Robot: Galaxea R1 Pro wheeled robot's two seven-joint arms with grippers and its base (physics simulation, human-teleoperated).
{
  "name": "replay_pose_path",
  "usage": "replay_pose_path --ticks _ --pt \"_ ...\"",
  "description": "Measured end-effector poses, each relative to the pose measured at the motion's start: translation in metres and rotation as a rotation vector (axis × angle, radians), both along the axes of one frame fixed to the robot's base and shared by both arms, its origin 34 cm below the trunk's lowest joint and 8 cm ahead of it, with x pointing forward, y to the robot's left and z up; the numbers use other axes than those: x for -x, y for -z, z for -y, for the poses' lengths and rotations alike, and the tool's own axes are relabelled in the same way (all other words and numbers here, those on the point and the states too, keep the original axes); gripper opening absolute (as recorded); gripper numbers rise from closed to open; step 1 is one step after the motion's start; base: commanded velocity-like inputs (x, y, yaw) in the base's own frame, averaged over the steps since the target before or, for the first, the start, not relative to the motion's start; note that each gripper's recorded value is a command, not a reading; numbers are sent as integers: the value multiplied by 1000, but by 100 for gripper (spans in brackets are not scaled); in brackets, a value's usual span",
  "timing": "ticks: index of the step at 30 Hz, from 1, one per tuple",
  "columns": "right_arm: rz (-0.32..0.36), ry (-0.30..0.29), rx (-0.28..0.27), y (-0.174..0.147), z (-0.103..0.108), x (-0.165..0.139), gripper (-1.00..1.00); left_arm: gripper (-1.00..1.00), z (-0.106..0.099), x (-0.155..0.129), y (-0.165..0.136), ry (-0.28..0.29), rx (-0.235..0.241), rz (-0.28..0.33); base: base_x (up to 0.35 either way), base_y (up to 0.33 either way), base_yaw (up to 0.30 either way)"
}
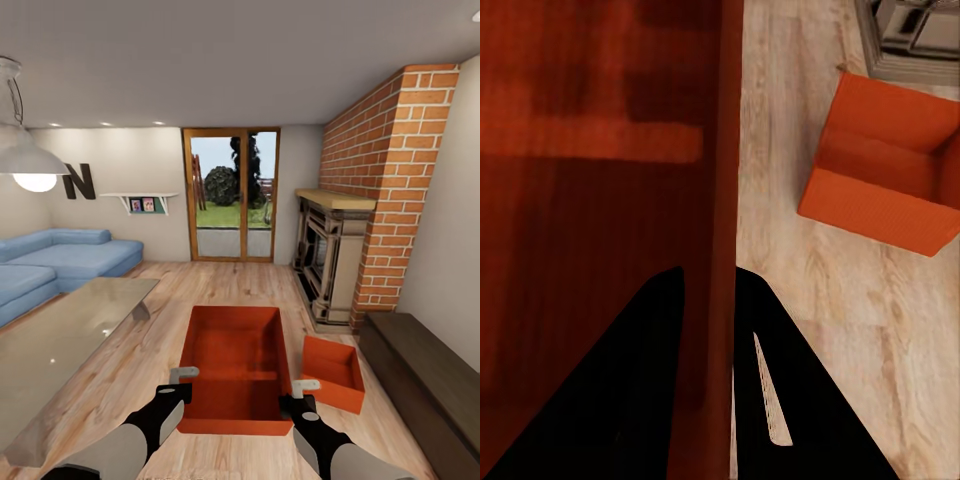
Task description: Move the two storage containers from the living room to the garage. In the garage, place one container on the floor and stack the other container on top of it (either order is fine).
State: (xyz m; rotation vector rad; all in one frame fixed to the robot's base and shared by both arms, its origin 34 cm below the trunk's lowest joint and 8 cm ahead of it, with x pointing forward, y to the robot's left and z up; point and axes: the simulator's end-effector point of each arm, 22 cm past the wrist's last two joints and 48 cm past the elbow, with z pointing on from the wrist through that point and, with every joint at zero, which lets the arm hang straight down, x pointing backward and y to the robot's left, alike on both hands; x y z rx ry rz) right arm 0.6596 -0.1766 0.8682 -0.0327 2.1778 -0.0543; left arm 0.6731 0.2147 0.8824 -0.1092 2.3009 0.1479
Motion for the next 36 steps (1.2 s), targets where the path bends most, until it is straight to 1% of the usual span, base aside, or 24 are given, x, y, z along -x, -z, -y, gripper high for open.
replay_pose_path --ticks 36 --pt "-3 -1 1 1 0 1 -100 -100 0 1 1 -1 1 -3 0 0 273"
